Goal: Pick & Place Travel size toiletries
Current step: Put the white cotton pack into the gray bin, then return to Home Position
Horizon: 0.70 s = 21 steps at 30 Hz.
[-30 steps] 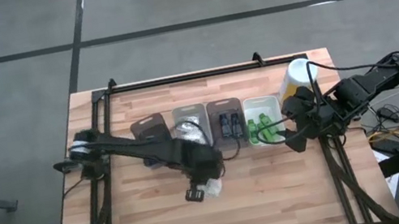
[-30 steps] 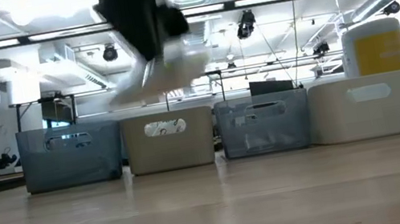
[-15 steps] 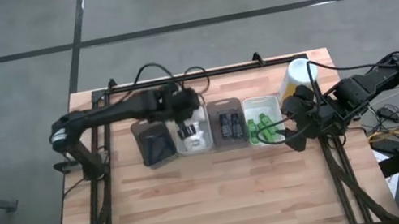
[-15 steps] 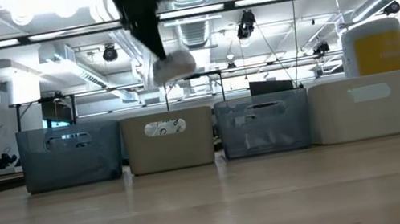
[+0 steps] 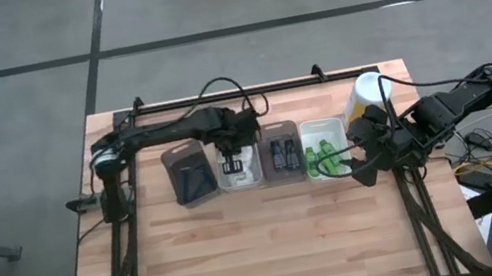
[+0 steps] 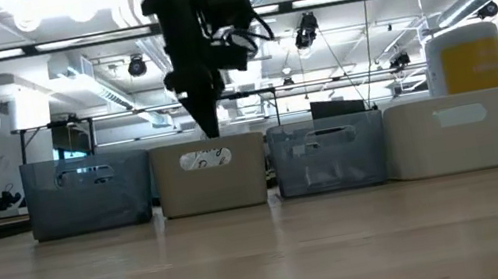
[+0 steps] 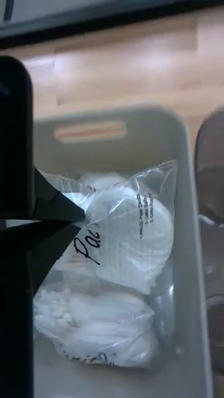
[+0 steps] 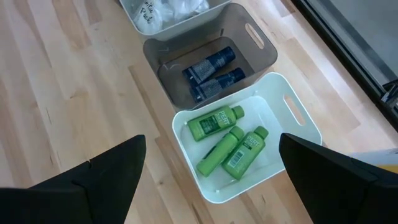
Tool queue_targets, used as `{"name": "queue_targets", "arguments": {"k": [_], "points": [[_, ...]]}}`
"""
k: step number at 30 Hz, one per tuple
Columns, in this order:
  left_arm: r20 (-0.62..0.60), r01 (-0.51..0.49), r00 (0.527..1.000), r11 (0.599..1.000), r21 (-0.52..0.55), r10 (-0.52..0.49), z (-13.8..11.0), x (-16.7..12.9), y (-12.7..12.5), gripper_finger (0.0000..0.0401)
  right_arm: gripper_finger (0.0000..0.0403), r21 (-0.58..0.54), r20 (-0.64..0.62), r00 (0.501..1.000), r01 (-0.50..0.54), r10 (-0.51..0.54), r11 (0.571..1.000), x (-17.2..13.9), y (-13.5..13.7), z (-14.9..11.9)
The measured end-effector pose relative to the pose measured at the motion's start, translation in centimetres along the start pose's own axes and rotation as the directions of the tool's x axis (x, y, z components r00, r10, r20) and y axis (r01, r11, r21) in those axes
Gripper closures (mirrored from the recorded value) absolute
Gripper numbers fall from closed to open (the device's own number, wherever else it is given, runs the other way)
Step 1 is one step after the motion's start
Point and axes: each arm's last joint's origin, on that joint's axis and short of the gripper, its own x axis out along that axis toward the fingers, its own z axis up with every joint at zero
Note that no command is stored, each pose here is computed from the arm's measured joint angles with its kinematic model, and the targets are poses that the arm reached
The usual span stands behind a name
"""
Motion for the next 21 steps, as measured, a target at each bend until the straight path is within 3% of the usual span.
{"name": "queue_targets", "arguments": {"k": [5,10,21], "points": [[-0.049,0.014,0.999,1.0,0.001,-0.013,0.2,1.8,-0.3,0.0381,0.0039,-0.001,0.0,1.0,0.0,0.0,1.0,0.0,0.0,0.0],[-0.07,0.017,0.997,1.0,-0.008,-0.017,0.2,2.3,-0.5,0.0326,0.0039,-0.007,-0.001,1.0,0.001,-0.001,1.0,0.0,0.0,0.0],[0.038,0.01,0.999,0.993,-0.121,-0.005,-0.4,-3.7,-0.7,0.0168,0.0039,-0.061,-0.001,1.0,0.001,-0.001,0.998,0.0,0.0,0.0]]}}
